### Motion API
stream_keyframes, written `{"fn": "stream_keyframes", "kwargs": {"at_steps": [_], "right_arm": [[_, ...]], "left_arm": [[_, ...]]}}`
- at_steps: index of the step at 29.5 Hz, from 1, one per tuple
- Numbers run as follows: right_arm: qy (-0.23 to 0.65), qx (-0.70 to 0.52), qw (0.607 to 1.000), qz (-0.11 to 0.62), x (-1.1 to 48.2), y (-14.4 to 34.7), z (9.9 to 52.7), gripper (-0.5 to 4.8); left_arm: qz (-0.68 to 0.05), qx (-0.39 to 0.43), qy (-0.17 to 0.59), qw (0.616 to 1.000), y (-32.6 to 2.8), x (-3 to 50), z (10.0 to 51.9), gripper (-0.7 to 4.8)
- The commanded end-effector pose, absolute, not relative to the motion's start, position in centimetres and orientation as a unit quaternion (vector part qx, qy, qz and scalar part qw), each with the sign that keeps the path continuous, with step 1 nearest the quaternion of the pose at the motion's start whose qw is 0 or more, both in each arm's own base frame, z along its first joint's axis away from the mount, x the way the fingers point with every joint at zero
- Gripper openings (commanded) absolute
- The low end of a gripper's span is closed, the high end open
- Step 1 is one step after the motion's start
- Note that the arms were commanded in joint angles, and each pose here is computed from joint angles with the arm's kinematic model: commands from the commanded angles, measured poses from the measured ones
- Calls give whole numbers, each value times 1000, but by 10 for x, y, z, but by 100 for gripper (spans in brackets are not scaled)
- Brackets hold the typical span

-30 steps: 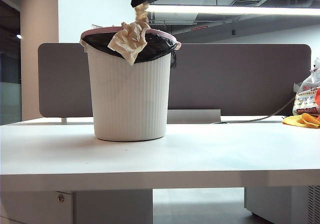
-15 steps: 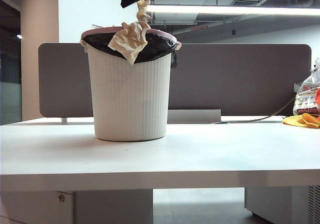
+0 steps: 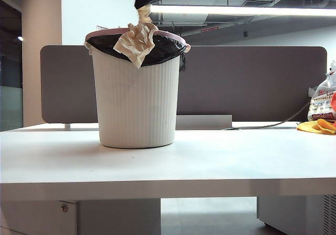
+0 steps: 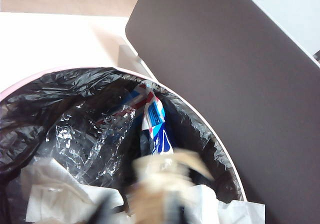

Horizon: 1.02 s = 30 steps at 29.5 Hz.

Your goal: Pick up all the trash on the table and put it in the trash can.

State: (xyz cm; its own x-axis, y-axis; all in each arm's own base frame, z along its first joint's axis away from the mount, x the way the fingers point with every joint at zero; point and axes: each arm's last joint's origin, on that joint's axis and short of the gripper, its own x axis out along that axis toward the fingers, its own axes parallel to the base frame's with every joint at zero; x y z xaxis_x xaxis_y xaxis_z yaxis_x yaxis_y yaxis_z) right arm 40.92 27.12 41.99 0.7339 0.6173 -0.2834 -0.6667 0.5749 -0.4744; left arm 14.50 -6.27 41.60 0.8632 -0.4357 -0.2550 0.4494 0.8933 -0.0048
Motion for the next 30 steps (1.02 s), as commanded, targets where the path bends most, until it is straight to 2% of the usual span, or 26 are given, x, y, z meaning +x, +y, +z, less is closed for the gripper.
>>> {"fn": "stream_keyframes", "kwargs": {"at_steps": [1, 2, 5, 18, 19, 20, 22, 23, 30], "right_arm": [[30, -284, 888, 360, 407, 272, 425, 79], [29, -284, 888, 360, 407, 272, 425, 71], [26, -284, 888, 362, 406, 274, 426, -9], [9, -273, 882, 383, 402, 279, 428, -5], [9, -273, 883, 381, 403, 279, 428, 7], [8, -274, 883, 381, 403, 279, 428, 100], [5, -274, 883, 380, 403, 279, 429, 420], [5, -275, 884, 378, 403, 279, 429, 479], [5, -275, 884, 378, 403, 279, 429, 479]], "left_arm": [[-233, 28, 117, 965, -63, 144, 418, 479], [-233, 28, 118, 965, -63, 144, 418, 479], [-233, 28, 119, 965, -63, 144, 418, 479], [-233, 29, 118, 965, -63, 144, 418, 479], [-233, 29, 118, 965, -63, 144, 418, 479], [-233, 29, 118, 965, -63, 144, 418, 479], [-233, 28, 119, 965, -63, 144, 418, 479], [-233, 28, 119, 965, -63, 144, 418, 479], [-233, 28, 118, 965, -63, 144, 418, 479]]}}
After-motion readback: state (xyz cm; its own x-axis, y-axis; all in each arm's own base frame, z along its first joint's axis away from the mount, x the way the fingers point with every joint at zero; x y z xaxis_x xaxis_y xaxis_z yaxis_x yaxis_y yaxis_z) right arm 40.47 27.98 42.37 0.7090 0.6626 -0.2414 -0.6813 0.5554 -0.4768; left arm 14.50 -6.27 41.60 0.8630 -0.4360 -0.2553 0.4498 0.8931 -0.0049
